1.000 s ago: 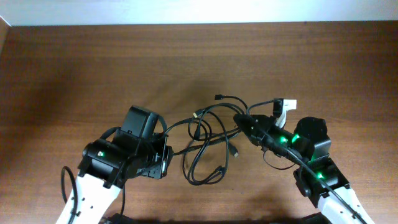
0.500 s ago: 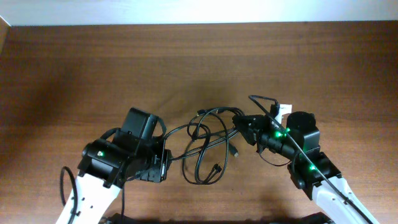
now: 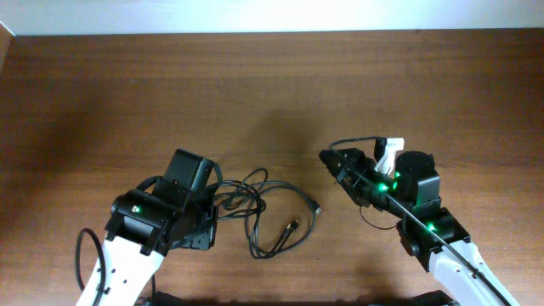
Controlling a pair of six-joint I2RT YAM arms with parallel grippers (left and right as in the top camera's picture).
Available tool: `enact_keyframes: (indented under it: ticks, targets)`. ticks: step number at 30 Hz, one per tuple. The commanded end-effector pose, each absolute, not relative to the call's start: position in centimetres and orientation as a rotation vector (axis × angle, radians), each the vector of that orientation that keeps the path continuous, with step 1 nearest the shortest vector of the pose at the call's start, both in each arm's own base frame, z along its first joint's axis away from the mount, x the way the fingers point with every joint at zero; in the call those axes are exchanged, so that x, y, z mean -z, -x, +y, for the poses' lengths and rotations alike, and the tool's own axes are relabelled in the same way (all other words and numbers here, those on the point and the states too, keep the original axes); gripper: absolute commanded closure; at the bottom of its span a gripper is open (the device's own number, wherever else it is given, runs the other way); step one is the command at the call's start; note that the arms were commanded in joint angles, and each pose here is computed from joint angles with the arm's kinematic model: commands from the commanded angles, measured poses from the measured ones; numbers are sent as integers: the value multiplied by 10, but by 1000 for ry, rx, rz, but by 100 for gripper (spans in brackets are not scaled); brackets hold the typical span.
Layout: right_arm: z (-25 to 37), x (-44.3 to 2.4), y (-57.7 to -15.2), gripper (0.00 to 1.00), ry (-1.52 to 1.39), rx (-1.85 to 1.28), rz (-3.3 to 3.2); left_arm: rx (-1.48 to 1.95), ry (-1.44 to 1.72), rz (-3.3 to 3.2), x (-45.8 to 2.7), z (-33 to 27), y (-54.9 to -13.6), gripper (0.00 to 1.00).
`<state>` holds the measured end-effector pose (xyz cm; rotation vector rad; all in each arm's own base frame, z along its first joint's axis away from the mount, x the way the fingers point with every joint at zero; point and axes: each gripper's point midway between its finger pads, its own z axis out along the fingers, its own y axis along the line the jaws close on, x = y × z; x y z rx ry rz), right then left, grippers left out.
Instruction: Untangle cables
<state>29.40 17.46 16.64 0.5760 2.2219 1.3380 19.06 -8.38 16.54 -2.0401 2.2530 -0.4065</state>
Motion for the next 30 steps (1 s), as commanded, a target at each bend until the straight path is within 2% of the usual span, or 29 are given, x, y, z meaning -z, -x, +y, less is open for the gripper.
enact_keyframes:
  ticks: [1, 6, 9, 12, 17, 30]
  targets:
    - [180, -172, -291, 11, -377, -1313, 2222, 403, 1844, 2296, -168, -77, -205, 100]
    - [195, -193, -282, 10, -12, -1330, 2131, 514, 1315, 2430, -185, -90, -242, 100]
    - [209, -211, -269, 3, 283, -1360, 2013, 561, 1007, 2485, -195, -102, -256, 100]
    - [217, -217, -251, 1, 548, -1356, 1910, 678, 598, 2549, -207, -128, -261, 100]
    - [218, -217, -248, 1, 589, -1350, 1895, 787, 72, 2528, -223, -158, -258, 100]
    - [210, -194, -255, 2, 542, -1244, 1990, 825, -7, 2472, -233, -165, -263, 100]
